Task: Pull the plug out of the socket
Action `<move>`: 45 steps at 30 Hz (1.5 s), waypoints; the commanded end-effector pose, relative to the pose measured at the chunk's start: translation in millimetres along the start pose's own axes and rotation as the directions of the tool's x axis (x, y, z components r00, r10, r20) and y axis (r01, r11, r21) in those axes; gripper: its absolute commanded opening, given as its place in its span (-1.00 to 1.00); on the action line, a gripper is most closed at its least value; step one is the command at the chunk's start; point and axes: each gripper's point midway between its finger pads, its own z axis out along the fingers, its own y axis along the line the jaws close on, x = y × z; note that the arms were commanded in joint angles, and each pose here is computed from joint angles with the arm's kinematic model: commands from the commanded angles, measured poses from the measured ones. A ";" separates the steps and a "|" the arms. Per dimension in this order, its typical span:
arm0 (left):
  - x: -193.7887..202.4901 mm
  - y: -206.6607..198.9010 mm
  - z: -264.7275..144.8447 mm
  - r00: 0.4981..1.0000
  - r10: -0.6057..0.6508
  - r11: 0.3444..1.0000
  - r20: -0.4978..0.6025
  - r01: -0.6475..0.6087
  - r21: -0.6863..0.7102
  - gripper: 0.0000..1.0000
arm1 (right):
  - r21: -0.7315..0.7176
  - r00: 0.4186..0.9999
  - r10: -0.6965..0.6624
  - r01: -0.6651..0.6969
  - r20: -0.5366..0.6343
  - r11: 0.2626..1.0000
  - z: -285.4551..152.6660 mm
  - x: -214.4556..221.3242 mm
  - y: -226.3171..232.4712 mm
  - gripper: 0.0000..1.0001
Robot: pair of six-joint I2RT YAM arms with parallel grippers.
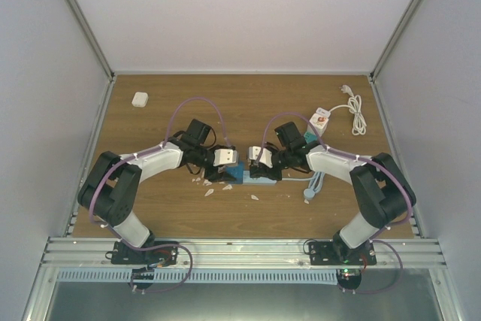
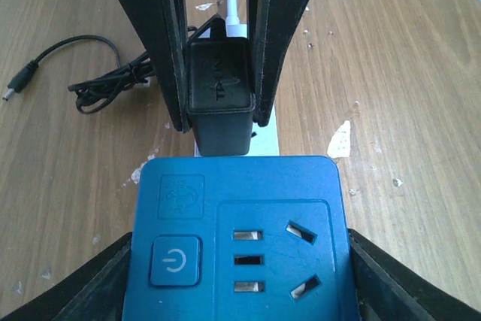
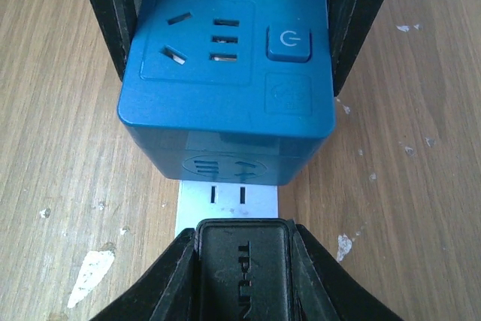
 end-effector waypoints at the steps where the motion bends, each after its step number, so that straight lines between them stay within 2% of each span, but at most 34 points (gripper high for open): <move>1: -44.1 -4.1 -13.9 0.985 -0.013 0.997 0.173 0.000 0.076 -0.12 | -0.002 0.999 -0.017 0.017 -0.043 1.000 11.1 6.9 0.0 -0.82; 8: -56.2 -2.1 -28.9 0.966 -0.044 0.995 0.254 0.020 0.097 -0.21 | -0.007 0.998 -0.015 0.015 -0.065 1.000 16.5 10.6 1.2 -0.94; 21: -45.5 -14.9 -28.0 0.963 0.177 0.984 0.201 -0.172 -0.041 -0.22 | -0.008 0.996 0.006 -0.007 -0.091 1.000 22.0 14.7 -1.5 -0.99; 34: -67.1 -3.5 -45.3 0.949 -0.017 0.997 0.315 -0.008 0.077 -0.24 | 0.004 0.994 -0.015 0.016 -0.110 1.000 25.4 17.0 0.1 -0.99; 39: -67.9 -5.7 -47.5 0.947 -0.006 0.997 0.322 -0.019 0.074 -0.24 | 0.006 0.994 -0.019 0.020 -0.112 1.000 25.7 17.0 0.0 -0.99; 45: -60.5 -11.6 -48.4 0.950 0.097 0.995 0.297 -0.103 0.005 -0.27 | 0.005 0.993 -0.019 0.020 -0.113 1.000 26.2 16.9 0.1 -0.99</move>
